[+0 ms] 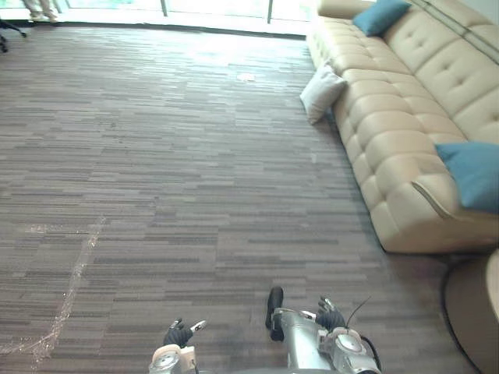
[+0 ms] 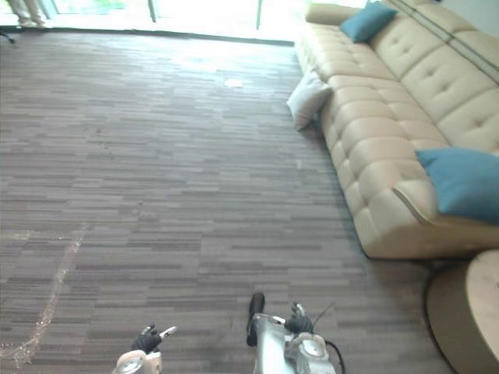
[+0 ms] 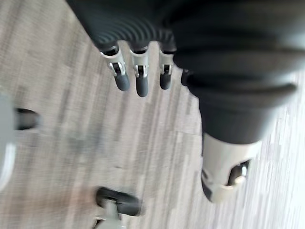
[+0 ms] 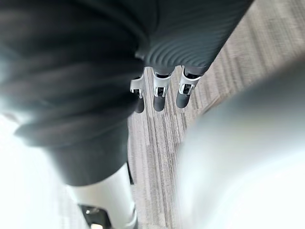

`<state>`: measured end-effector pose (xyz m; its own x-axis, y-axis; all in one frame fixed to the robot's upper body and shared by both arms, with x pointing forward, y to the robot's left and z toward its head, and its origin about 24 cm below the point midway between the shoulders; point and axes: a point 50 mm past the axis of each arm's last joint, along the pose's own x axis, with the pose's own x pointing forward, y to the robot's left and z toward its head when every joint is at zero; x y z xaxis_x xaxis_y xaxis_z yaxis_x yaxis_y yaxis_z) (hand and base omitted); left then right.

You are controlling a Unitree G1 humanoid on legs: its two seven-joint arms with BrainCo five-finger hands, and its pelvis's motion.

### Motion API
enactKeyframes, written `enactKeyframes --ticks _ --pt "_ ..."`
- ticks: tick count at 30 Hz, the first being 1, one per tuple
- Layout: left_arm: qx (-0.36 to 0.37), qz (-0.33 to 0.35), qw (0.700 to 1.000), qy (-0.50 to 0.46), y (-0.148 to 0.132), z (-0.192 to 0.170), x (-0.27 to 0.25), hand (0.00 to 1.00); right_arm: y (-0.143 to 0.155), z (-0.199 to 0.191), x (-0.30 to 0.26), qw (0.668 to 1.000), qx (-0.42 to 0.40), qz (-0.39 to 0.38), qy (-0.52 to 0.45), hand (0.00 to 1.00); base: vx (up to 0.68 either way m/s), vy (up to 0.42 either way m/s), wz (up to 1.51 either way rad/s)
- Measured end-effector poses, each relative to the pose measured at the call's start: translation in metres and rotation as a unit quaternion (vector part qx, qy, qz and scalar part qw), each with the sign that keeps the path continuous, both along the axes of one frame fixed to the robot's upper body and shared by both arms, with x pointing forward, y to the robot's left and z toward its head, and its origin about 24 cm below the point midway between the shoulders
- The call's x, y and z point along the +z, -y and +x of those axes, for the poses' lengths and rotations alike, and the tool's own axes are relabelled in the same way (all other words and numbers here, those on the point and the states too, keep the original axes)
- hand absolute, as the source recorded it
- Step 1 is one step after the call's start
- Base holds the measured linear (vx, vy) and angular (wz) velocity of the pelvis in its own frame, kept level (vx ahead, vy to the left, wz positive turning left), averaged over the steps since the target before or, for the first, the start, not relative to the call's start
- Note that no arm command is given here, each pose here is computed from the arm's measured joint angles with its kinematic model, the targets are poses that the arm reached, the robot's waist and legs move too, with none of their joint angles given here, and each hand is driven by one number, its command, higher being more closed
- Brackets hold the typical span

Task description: Pick up cushions and gather them together orderly.

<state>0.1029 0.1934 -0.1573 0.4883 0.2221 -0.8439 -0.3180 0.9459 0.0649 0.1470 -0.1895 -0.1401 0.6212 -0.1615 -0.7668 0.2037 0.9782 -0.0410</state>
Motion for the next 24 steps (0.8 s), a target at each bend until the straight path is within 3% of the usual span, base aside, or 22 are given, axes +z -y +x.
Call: enactKeyframes --ticks 4,9,17,24 --pt "0.058 -0.031 0.998 0.015 0.011 0.0 0.0 0.0 0.01 0.005 0.005 1.0 0.001 -0.015 0.008 0.0 0.82 -0.156 -0.07" --pt "0.063 -0.005 0.997 0.05 -0.008 0.012 0.009 0.0 -0.018 0.003 0.0 1.0 -0.008 0.028 0.0 0.0 0.56 -0.047 -0.36" --pt "0.091 -0.008 0.995 0.051 -0.012 0.01 0.009 0.0 -0.029 -0.017 -0.011 0.998 -0.006 0.041 -0.04 0.0 0.64 0.229 -0.55" --pt "0.077 -0.016 0.997 0.019 -0.006 0.005 0.003 0.0 -0.022 -0.004 -0.002 0.999 -0.012 0.035 -0.002 0.0 0.55 0.14 -0.19"
